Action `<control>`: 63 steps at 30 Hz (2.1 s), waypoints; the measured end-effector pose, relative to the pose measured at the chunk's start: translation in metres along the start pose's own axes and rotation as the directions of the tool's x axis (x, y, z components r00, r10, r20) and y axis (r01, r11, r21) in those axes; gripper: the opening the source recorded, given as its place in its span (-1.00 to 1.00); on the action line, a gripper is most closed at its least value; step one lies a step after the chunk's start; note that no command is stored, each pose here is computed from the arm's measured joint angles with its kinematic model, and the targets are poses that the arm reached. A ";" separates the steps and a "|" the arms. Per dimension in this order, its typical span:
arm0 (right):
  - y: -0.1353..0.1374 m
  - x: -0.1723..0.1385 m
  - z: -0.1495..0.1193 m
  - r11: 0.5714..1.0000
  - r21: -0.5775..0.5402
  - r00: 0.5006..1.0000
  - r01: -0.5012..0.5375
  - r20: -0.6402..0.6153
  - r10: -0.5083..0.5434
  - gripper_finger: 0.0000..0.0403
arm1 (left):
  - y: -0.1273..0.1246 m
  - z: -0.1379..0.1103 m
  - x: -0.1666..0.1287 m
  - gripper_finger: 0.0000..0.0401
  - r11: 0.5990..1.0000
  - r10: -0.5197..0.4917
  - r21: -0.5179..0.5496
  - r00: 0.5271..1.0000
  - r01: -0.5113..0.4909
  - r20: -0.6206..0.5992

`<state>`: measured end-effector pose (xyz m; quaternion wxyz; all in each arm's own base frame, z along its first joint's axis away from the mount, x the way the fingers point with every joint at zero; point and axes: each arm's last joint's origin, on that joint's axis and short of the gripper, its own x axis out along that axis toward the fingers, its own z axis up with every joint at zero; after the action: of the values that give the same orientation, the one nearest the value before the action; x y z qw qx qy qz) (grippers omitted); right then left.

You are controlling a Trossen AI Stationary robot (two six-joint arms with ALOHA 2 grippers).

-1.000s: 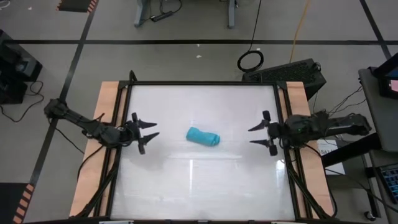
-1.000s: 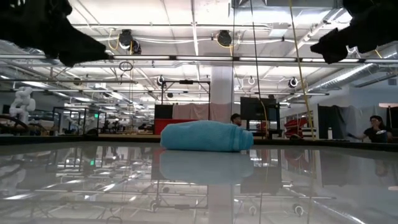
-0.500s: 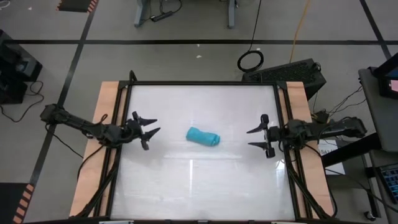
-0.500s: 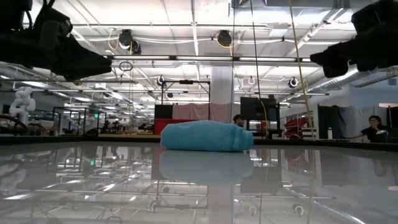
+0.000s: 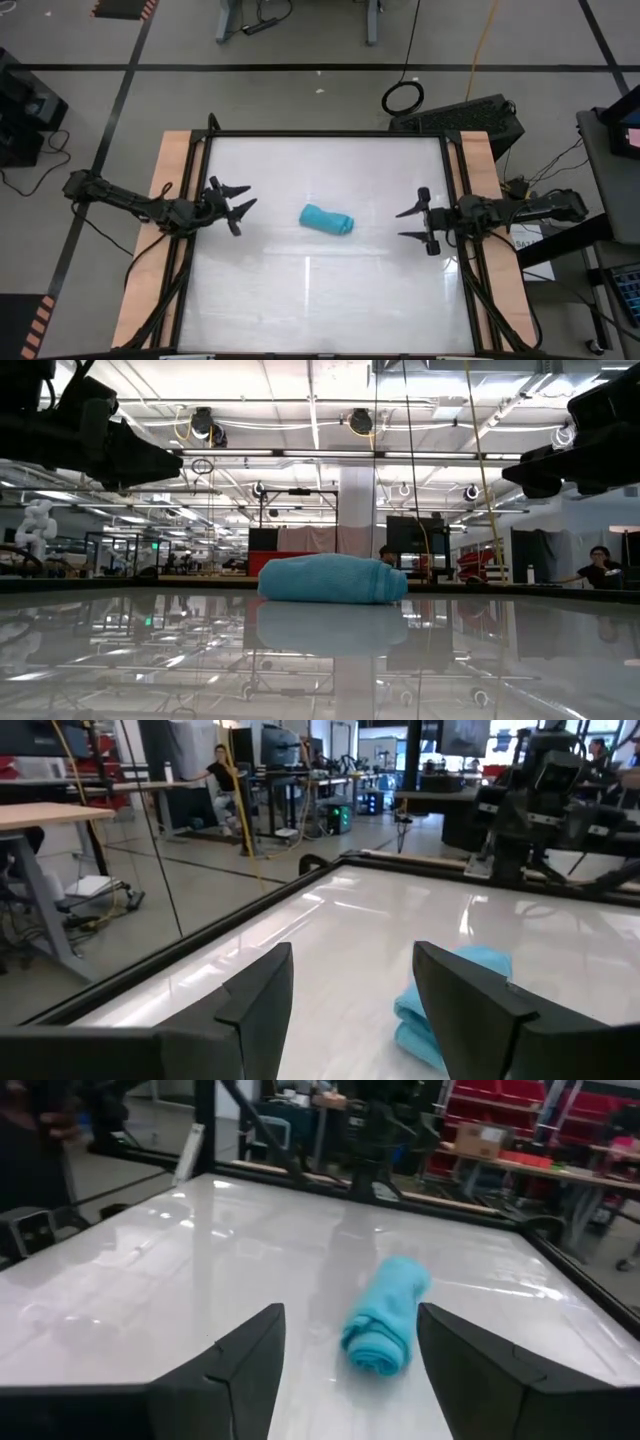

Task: Roll towel into tight, uniform cylinder
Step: Return to Home Position

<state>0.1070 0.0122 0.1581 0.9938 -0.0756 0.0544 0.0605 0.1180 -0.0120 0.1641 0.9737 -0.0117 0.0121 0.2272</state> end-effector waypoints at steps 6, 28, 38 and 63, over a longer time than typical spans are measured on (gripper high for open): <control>-0.001 0.000 -0.001 0.997 0.054 0.998 0.053 -0.016 -0.053 0.09 | 0.000 0.000 0.000 0.06 1.000 0.001 0.001 1.000 -0.001 -0.001; -0.001 0.000 -0.001 0.992 0.117 0.998 0.054 -0.022 -0.052 0.09 | 0.000 0.000 0.000 0.06 1.000 -0.013 0.004 1.000 0.013 -0.002; -0.001 0.000 -0.001 0.992 0.117 0.998 0.054 -0.022 -0.052 0.09 | 0.000 0.000 0.000 0.06 1.000 -0.013 0.004 1.000 0.013 -0.002; -0.001 0.000 -0.001 0.992 0.117 0.998 0.054 -0.021 -0.052 0.09 | 0.000 -0.001 0.000 0.06 1.000 -0.013 0.003 1.000 0.013 -0.003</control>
<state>0.1070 0.0105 0.1570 0.9973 -0.0187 0.0649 0.0302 0.1182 -0.0123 0.1634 0.9752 -0.0107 0.0137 0.2209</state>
